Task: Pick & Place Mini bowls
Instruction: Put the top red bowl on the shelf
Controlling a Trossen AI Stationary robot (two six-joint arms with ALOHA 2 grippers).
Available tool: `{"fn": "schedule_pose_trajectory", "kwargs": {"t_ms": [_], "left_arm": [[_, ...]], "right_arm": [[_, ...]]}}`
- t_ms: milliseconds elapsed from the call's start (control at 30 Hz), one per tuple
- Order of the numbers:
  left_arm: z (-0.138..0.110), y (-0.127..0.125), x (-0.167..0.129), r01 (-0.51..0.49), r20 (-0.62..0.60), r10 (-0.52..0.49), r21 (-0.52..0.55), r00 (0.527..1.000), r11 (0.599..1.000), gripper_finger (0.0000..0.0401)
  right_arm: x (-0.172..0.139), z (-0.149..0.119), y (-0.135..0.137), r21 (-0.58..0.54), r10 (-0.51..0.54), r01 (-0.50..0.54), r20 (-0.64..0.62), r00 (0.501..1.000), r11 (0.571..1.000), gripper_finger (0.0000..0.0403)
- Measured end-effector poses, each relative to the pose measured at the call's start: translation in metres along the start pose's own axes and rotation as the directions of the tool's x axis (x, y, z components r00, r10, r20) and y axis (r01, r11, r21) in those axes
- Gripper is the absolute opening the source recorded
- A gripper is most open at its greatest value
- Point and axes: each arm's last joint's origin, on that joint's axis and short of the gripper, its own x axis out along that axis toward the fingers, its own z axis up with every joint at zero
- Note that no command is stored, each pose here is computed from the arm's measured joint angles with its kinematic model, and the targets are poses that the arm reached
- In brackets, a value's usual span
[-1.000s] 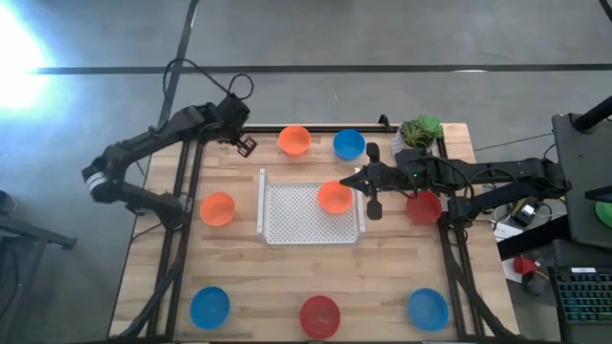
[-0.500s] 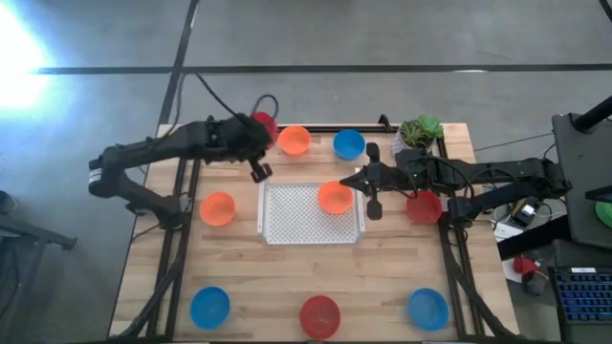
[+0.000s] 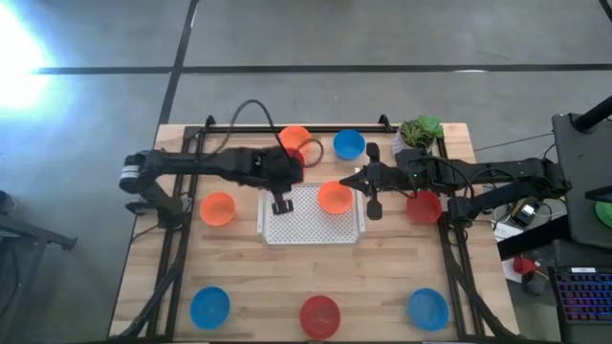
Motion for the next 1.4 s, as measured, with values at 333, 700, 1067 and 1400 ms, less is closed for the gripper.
{"fn": "schedule_pose_trajectory", "kwargs": {"t_ms": [333, 700, 1067, 1400], "left_arm": [[0.007, -0.029, 0.047, 0.122, -0.086, -0.115, 0.081, 0.990, 0.989, 0.0000], [0.001, -0.037, 0.078, 0.142, -0.112, -0.131, 0.091, 0.985, 0.986, 0.0000], [-0.018, -0.041, 0.102, 0.143, -0.125, -0.131, 0.089, 0.983, 0.986, 0.0000], [-0.028, -0.036, 0.112, 0.131, -0.153, -0.123, 0.047, 0.981, 0.990, 0.0000]], "right_arm": [[0.000, 0.000, 0.000, 0.000, 0.000, 0.000, 0.000, 1.000, 1.000, 0.0008], [0.000, -0.003, 0.000, 0.001, 0.003, -0.003, -0.028, 1.000, 1.000, 0.0008], [0.000, -0.002, 0.000, -0.002, 0.002, -0.002, -0.023, 1.000, 1.000, 0.0008], [0.000, -0.002, 0.000, -0.002, 0.002, -0.002, -0.022, 1.000, 1.000, 0.0008]]}}
